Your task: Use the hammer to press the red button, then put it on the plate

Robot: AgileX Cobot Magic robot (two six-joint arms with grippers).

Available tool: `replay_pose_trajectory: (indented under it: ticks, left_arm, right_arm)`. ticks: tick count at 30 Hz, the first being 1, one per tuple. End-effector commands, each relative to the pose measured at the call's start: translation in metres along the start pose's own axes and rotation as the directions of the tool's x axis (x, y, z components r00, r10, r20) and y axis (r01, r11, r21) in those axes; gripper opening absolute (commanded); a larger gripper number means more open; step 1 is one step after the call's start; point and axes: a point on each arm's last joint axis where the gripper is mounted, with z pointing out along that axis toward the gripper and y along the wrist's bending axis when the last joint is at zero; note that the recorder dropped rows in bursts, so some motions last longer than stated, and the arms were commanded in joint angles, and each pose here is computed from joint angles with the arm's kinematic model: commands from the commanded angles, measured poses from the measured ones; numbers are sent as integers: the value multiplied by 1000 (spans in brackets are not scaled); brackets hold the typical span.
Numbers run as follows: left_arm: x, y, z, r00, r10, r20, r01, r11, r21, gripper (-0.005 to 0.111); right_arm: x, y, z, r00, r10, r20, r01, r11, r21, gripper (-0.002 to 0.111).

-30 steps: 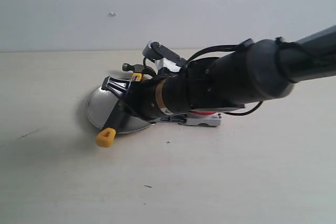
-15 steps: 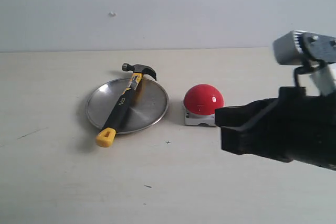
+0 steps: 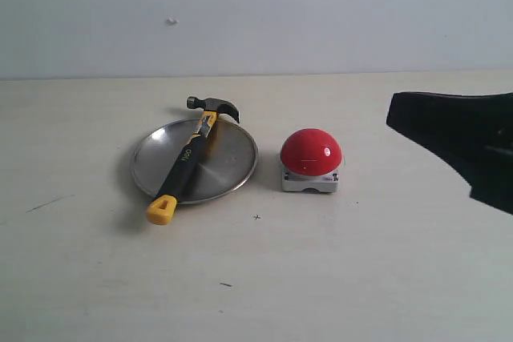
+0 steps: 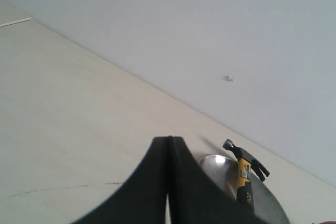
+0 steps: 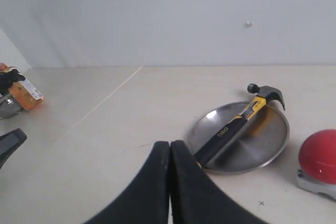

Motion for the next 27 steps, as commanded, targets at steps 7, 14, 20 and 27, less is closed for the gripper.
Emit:
replay_pose_trajectory:
  ticks: [7, 14, 20, 27]
  left_arm:
    - [0, 0, -1, 1000, 8, 8, -8, 1000, -1, 0]
    - [0, 0, -1, 1000, 10, 8, -10, 1000, -1, 0]
    - [0, 0, -1, 1000, 10, 8, -10, 1000, -1, 0]
    - [0, 0, -1, 1000, 10, 8, -10, 1000, -1, 0]
  right_arm:
    - [18, -31, -36, 982, -144, 120, 124, 980, 155, 0]
    - [54, -58, -67, 954, -174, 245, 77, 930, 359, 0]
    - [78, -73, -76, 938, -193, 286, 36, 879, 476, 0]
    - [81, -76, -77, 929, -281, 242, 119, 843, 524, 0]
